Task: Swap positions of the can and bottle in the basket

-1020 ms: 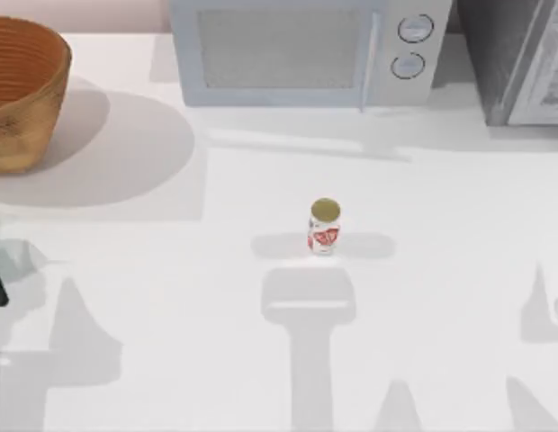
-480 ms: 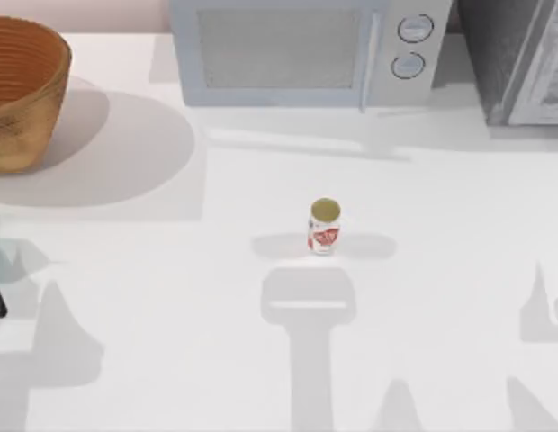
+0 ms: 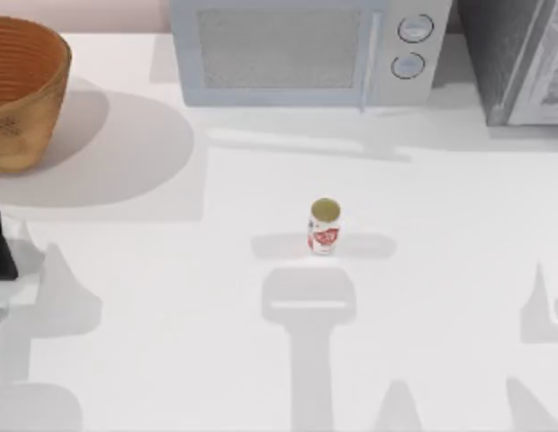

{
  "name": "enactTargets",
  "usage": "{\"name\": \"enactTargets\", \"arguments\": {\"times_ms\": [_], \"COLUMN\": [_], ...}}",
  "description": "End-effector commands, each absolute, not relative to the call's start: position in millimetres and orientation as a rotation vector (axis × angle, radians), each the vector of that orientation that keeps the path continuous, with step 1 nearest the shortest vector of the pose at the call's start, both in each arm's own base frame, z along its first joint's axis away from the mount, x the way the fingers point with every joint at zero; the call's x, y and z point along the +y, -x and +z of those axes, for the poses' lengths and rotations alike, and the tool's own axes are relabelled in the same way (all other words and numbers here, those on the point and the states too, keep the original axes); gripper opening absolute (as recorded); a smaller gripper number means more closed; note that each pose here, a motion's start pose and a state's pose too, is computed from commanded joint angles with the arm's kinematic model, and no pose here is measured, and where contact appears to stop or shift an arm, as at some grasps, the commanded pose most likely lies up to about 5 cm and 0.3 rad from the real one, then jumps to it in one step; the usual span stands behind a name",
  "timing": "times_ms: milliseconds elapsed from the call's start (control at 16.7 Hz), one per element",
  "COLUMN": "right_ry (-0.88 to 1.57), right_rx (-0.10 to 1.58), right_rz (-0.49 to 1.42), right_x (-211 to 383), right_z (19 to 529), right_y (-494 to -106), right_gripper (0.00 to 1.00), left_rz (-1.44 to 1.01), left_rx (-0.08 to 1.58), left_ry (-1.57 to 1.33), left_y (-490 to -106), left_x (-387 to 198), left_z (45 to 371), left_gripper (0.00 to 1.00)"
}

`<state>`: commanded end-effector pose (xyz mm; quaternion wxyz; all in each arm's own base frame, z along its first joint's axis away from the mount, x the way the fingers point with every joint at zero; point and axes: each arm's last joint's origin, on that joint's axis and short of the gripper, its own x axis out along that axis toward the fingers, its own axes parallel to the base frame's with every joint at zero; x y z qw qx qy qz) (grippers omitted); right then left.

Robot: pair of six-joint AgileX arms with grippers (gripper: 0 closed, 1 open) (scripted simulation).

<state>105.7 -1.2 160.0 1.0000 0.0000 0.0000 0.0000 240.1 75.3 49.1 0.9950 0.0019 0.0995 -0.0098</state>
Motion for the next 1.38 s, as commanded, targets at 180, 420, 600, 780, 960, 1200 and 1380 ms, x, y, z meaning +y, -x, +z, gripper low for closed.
{"name": "enactTargets", "arguments": {"times_ms": [180, 420, 600, 780, 960, 1200, 1380], "right_ry": [0.0, 0.0, 0.0, 0.0, 0.0, 0.0, 0.0], "right_rx": [0.0, 0.0, 0.0, 0.0, 0.0, 0.0, 0.0], "right_rz": [0.0, 0.0, 0.0, 0.0, 0.0, 0.0, 0.0], "right_x": [-1.2, -1.2, -1.2, -1.2, -1.2, -1.2, -1.2], "right_z": [160.0, 160.0, 160.0, 160.0, 160.0, 160.0, 160.0], "right_y": [-105.7, -105.7, -105.7, -105.7, -105.7, -105.7, -105.7], "right_gripper": [1.0, 1.0, 1.0, 1.0, 1.0, 1.0, 1.0], "left_rz": [-0.02, -0.02, -0.02, -0.02, -0.02, -0.02, -0.02], "left_rx": [0.199, 0.199, 0.199, 0.199, 0.199, 0.199, 0.199], "left_ry": [-0.004, -0.004, -0.004, -0.004, -0.004, -0.004, -0.004], "left_y": [-252.4, -252.4, -252.4, -252.4, -252.4, -252.4, -252.4], "left_x": [74.1, 74.1, 74.1, 74.1, 74.1, 74.1, 74.1], "left_z": [46.9, 46.9, 46.9, 46.9, 46.9, 46.9, 46.9], "left_gripper": [1.0, 0.92, 0.7, 0.47, 0.25, 0.0, 0.0]}}
